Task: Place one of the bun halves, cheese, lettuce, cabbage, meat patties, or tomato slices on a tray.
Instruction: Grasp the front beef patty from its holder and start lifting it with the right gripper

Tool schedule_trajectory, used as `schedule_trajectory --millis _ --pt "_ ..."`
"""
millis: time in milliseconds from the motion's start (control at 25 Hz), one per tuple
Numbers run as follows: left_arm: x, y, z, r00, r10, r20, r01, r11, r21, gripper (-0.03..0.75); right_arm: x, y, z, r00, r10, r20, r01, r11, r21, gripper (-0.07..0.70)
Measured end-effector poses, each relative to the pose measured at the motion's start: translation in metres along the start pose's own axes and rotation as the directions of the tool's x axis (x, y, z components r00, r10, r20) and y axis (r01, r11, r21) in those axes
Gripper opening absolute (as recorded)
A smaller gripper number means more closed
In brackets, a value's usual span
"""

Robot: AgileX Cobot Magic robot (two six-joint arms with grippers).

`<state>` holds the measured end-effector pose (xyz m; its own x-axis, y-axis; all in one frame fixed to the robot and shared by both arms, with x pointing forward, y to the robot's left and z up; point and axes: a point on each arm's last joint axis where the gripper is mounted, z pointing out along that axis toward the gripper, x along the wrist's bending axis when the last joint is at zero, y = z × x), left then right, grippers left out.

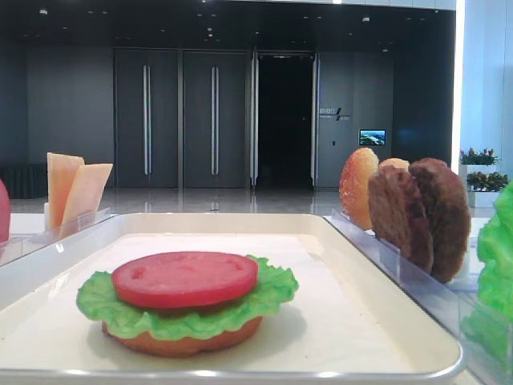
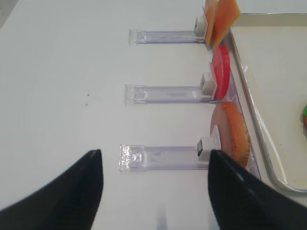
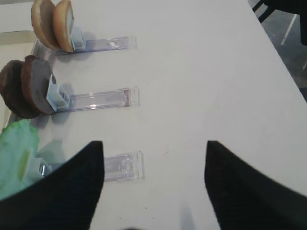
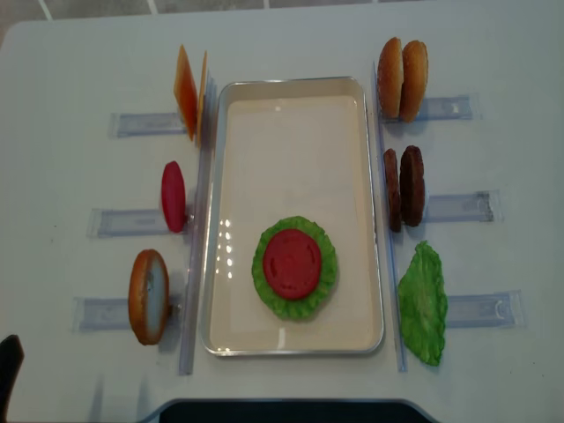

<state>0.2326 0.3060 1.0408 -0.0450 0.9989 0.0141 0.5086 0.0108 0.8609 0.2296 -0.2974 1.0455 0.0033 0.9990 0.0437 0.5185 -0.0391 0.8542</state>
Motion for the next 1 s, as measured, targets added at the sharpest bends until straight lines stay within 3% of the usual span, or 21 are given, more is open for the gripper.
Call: schedule_trajectory --millis 480,1000 --pt "0.0 0.0 0.0 1.0 0.0 0.0 0.0 1.0 0.0 0.514 -0.0003 0.0 0.0 1.0 -0.004 -0.001 0.004 1.0 0.0 0.461" --pt "0.0 0.0 0.0 1.0 0.0 0.0 0.0 1.0 0.0 0.412 -0.0004 0.0 0.0 1.0 -0.004 0.0 0.004 1.0 0.0 0.461"
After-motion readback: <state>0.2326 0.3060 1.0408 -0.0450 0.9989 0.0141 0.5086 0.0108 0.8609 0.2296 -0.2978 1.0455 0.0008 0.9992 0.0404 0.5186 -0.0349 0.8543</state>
